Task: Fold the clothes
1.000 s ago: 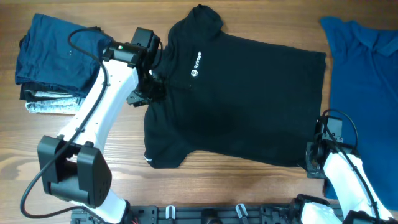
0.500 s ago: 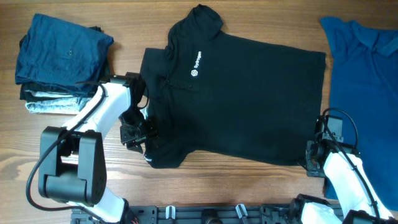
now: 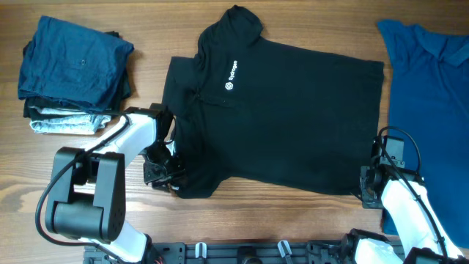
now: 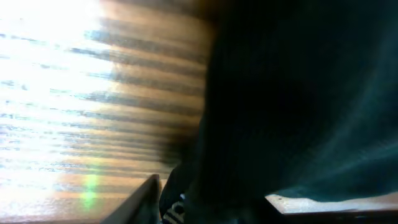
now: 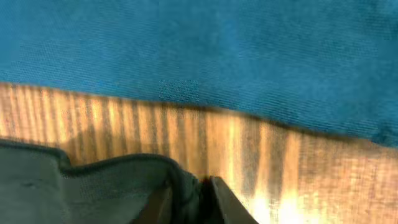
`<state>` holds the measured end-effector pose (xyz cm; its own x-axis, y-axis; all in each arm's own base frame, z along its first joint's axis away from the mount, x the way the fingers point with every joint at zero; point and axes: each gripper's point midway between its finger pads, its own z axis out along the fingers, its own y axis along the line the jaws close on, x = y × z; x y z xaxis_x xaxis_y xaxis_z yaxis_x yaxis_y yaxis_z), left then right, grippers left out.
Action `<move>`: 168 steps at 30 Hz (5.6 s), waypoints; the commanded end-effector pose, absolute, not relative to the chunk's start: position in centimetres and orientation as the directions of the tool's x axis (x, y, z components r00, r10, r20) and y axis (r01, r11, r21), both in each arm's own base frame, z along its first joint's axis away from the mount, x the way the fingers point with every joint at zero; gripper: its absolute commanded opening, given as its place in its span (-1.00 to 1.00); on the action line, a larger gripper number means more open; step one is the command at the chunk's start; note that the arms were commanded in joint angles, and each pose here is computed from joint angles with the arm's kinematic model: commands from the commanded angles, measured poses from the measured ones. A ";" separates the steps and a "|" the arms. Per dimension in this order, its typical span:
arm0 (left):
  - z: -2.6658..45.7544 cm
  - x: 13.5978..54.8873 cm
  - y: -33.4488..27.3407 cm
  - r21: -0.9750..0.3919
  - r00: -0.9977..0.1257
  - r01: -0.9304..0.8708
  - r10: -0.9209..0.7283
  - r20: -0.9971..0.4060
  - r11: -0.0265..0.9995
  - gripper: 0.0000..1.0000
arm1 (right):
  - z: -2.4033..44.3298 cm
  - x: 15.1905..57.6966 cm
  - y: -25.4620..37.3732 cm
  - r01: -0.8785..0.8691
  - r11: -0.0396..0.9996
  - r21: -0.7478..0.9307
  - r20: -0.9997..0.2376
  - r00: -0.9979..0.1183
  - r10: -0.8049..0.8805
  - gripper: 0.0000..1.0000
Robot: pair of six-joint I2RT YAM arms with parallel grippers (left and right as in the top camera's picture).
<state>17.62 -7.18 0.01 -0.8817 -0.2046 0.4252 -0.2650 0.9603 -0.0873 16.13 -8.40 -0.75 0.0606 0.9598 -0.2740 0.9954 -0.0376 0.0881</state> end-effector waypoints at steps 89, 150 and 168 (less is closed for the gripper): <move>18.5 48.7 -12.9 -0.266 -0.737 0.001 -0.179 -0.652 0.964 0.84 | 16.0 37.8 -9.9 0.624 0.721 0.300 -0.537 -0.515 0.669 0.99; 0.8 40.1 0.9 0.054 -0.894 -0.432 -0.419 -0.161 0.900 -0.92 | 2.2 31.3 -3.8 0.543 0.828 0.141 0.078 -0.840 0.537 -0.75; 0.8 40.4 0.9 0.050 -0.893 -0.432 -0.419 -0.168 0.901 -0.76 | 0.0 25.8 -5.5 0.607 0.790 -0.084 0.157 -0.775 0.612 0.26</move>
